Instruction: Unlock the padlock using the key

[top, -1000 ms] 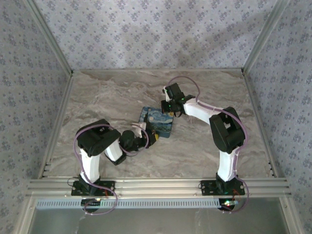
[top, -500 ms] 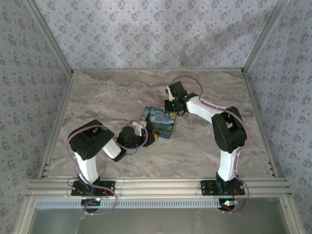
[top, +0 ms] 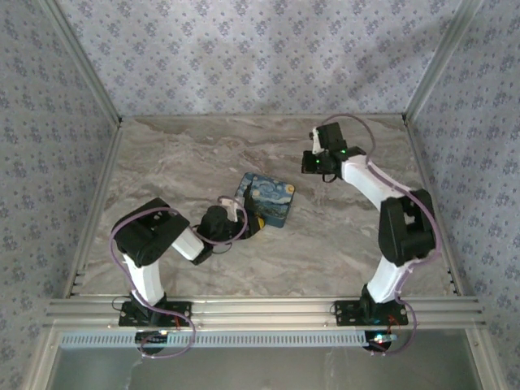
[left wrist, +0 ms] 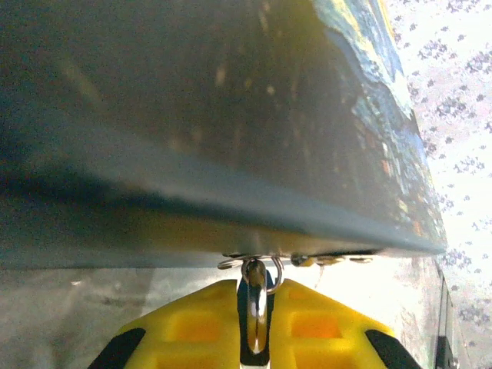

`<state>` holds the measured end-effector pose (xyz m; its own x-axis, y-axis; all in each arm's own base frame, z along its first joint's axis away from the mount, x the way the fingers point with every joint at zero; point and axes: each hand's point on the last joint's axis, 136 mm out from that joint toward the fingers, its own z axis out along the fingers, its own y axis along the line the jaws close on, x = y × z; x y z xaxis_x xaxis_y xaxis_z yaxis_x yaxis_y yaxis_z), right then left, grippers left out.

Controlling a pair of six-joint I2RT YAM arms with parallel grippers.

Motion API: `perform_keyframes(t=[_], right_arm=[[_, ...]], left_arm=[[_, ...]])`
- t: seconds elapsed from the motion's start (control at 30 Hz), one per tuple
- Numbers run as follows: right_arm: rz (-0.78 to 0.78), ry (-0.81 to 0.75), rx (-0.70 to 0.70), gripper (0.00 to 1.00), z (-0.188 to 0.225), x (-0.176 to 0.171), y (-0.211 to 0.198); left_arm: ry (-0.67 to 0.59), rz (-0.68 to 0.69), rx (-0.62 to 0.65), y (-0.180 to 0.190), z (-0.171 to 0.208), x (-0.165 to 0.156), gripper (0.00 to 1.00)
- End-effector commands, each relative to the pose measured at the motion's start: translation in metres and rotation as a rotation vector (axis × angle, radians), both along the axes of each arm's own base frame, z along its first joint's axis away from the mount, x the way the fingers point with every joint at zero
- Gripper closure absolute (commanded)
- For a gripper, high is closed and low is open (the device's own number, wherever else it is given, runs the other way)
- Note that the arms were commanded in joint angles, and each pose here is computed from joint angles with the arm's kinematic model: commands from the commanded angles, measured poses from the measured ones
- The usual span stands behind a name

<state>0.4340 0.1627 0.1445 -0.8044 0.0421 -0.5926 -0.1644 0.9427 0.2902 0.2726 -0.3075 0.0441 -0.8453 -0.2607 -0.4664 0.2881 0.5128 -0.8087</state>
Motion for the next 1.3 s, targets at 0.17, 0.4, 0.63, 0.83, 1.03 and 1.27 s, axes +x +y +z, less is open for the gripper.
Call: perform_keyframes(t=[0.17,0.4,0.63,0.83,1.03,1.27], right_arm=[[0.119,-0.074,0.316,1.00,0.040,-0.067,0.012],[0.154,-0.067,0.483,1.00,0.038,-0.111,0.005],[0.152,-0.019,0.582,1.00,0.014,-0.137,0.008],[0.105,0.014,0.637,1.00,-0.008,-0.146,0.010],[0.099,0.037,0.650,1.00,-0.024,-0.156,0.026],[0.097,0.085,0.706,1.00,-0.040,-0.154,0.050]], left_arm=[[0.053,0.081,-0.036,-0.014,0.000,0.035,1.00],[0.067,0.075,-0.096,-0.032,0.007,0.052,1.00],[0.110,0.020,-0.148,-0.043,0.017,0.049,1.00],[0.147,0.012,-0.187,-0.043,0.021,0.047,1.00],[0.164,-0.003,-0.209,-0.045,0.026,0.046,1.00],[0.177,-0.011,-0.221,-0.042,0.030,0.045,1.00]])
